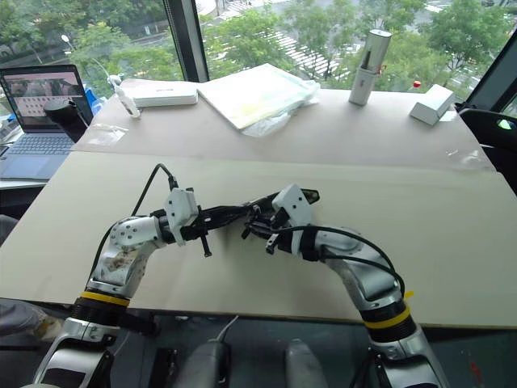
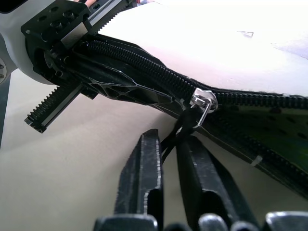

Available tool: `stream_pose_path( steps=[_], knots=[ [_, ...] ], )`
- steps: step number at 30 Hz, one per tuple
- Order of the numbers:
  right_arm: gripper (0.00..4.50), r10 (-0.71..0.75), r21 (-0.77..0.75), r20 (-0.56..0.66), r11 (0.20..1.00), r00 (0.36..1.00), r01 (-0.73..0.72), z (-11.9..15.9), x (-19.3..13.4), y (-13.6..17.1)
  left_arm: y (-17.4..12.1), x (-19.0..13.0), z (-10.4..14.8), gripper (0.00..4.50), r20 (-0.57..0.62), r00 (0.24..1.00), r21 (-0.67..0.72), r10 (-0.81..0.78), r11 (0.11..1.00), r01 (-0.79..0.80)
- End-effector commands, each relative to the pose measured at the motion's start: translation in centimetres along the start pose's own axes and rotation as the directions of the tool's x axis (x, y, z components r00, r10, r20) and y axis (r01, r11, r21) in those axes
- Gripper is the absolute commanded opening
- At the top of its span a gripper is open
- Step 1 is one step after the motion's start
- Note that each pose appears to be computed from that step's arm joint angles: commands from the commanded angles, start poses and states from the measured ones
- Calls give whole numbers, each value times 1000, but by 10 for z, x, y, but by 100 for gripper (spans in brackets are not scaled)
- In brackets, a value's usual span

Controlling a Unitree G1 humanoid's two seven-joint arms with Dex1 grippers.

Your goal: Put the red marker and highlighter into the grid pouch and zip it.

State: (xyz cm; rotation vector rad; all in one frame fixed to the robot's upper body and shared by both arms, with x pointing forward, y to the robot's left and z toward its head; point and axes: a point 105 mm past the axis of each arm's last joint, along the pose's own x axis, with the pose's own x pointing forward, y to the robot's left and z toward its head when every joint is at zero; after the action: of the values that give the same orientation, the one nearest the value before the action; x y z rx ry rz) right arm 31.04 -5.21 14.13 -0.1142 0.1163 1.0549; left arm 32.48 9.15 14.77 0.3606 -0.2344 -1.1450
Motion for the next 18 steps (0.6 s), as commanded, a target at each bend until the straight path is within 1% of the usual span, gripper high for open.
stream_pose_path(
  steps=[1,5,8,9,10,12,13,16,18],
  knots=[
    [8,11,-30,46,1000,999,-10,14,-10,-2,1,1,7,0,22,1000,33,6,999,-7],
    [8,-5,-35,35,999,999,6,12,-18,-7,2,1,6,0,22,1000,34,8,999,-9],
    [8,-89,-50,-8,995,996,88,6,-29,-24,2,1,6,0,21,1000,36,9,999,-9],
    [8,-114,-76,-30,991,993,111,3,-37,-31,2,1,7,0,21,1000,37,9,999,-10],
    [8,-180,-108,-62,979,982,173,-1,-52,-47,2,1,7,0,21,1000,37,9,999,-10],
    [8,-267,-161,-94,955,959,250,-3,-73,-68,2,0,7,0,20,1000,38,10,999,-11],
    [8,-335,-184,-109,932,936,312,-3,-87,-83,2,0,6,0,19,1000,38,10,999,-11],
    [8,-435,-221,-122,888,892,403,-1,-112,-108,2,0,6,0,17,1000,37,8,999,-9],
    [8,-473,-241,-121,867,873,436,0,-123,-118,2,0,6,0,16,1000,36,7,999,-7]
  ],
)
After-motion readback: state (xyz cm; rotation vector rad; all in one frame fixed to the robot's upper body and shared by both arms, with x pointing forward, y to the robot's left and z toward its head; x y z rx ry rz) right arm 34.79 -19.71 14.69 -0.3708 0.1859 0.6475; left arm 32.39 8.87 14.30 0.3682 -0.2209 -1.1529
